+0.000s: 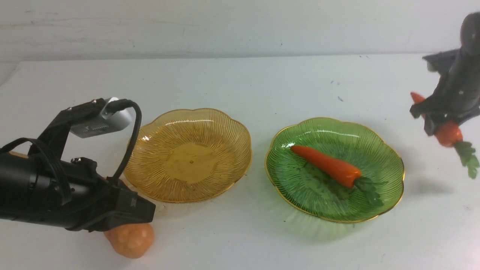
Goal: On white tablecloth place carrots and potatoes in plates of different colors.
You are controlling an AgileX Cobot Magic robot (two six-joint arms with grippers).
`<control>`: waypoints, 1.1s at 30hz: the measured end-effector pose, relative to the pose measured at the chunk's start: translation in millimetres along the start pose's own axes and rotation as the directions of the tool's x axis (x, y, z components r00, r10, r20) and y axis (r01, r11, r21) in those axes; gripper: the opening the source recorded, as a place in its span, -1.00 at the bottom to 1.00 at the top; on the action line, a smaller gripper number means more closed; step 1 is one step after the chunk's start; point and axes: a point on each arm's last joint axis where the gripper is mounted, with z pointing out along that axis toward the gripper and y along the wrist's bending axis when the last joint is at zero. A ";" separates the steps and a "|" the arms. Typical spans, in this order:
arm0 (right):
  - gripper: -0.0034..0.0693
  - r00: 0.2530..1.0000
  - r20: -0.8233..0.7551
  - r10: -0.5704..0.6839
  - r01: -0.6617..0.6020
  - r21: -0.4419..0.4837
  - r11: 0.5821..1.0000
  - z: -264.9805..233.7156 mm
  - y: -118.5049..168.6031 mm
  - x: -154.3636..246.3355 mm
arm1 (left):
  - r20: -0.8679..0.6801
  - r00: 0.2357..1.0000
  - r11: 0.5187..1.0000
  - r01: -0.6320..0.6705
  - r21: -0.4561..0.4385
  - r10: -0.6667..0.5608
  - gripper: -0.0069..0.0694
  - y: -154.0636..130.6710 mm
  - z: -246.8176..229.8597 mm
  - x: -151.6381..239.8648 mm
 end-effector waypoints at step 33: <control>-0.94 0.986 0.007 -0.169 0.169 -0.007 0.986 -98.9 80.2 121.6 | -0.152 0.983 0.864 0.011 -0.504 -0.101 -0.80 57.9 -42.4 -25.4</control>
